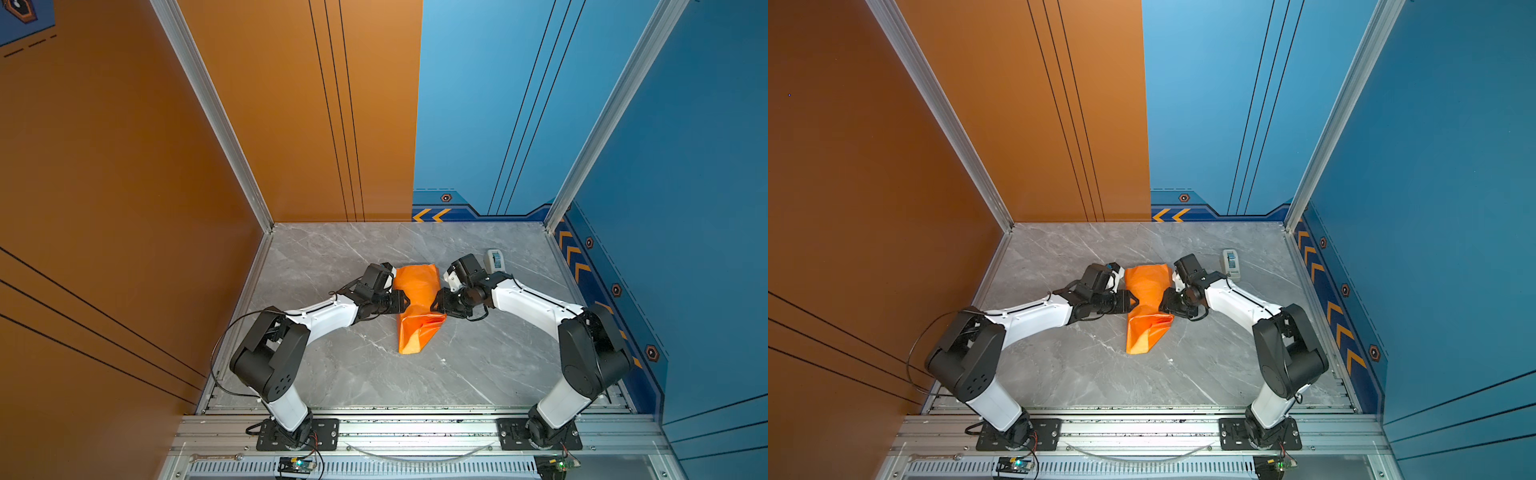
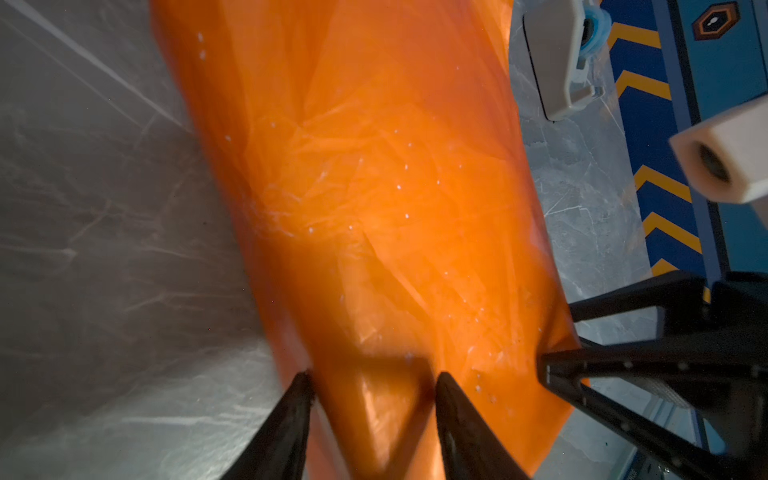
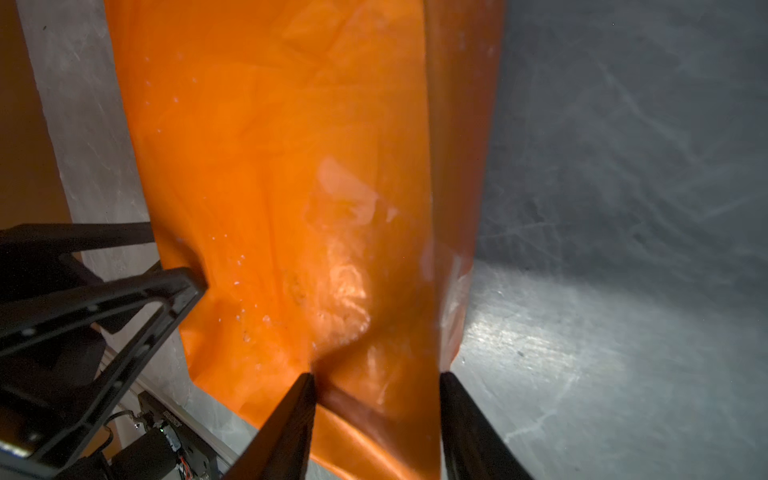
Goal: Wrap the gift box in paper
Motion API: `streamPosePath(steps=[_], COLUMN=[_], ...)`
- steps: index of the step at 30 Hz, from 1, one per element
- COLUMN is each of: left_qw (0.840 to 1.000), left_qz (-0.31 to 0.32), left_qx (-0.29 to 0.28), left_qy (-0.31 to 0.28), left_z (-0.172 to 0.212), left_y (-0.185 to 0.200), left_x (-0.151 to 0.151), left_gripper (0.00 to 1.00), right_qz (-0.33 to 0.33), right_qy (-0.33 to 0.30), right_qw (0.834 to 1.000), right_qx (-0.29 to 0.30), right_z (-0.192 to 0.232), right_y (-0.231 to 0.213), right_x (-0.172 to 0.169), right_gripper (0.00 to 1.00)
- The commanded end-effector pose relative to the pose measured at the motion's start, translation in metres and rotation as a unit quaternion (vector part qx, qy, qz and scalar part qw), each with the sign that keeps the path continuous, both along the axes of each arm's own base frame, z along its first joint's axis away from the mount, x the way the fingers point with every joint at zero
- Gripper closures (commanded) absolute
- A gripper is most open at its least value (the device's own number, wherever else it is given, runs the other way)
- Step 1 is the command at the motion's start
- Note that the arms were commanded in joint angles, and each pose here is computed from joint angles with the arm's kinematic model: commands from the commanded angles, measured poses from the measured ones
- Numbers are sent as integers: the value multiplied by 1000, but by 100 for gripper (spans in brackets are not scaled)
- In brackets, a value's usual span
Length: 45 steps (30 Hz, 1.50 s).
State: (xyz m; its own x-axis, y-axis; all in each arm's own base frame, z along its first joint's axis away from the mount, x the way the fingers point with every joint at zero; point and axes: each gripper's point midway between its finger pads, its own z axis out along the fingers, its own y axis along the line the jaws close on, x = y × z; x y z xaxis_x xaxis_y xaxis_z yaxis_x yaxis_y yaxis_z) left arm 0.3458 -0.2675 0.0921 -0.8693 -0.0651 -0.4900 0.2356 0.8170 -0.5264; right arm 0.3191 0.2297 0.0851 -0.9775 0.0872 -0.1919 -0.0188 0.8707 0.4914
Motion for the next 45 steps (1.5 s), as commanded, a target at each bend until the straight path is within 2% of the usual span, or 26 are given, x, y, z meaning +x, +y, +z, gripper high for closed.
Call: streamPosePath(steps=[1, 5, 8, 11, 14, 24, 28, 35, 41, 45], left_qw=[998, 994, 991, 987, 986, 987, 989, 988, 988, 987], left_qz=[-6, -24, -41, -64, -74, -82, -61, -50, -34, -21], left_qx=[12, 3, 24, 61, 75, 63, 71, 89, 101, 117], left_qy=[-59, -107, -128, -134, -127, -123, -117, -116, -109, -106], left_z=[23, 27, 15, -5, -22, -38, -48, -57, -64, -66], left_y=[10, 20, 24, 25, 23, 2, 6, 7, 9, 14], left_x=[-5, -35, -62, -85, -93, -79, -73, -64, -59, -60], left_gripper=[47, 42, 40, 38, 38, 41, 46, 49, 59, 75], right_qz=[-31, -26, -23, -19, -15, -4, 0, 6, 6, -4], right_qy=[12, 18, 19, 19, 18, 18, 18, 17, 12, 9], right_qw=[999, 998, 998, 999, 999, 999, 999, 999, 999, 999], right_qx=[-43, -48, -46, -44, -46, -46, -45, -46, -46, -50], right_z=[-12, -18, -21, -22, -23, -26, -27, -28, -26, -23], right_y=[-20, -21, -19, -17, -16, -15, -13, -11, -8, -8], right_x=[-4, -7, -6, -6, -6, -10, -11, -13, -14, -15], right_gripper=[51, 53, 54, 53, 54, 54, 54, 54, 55, 55])
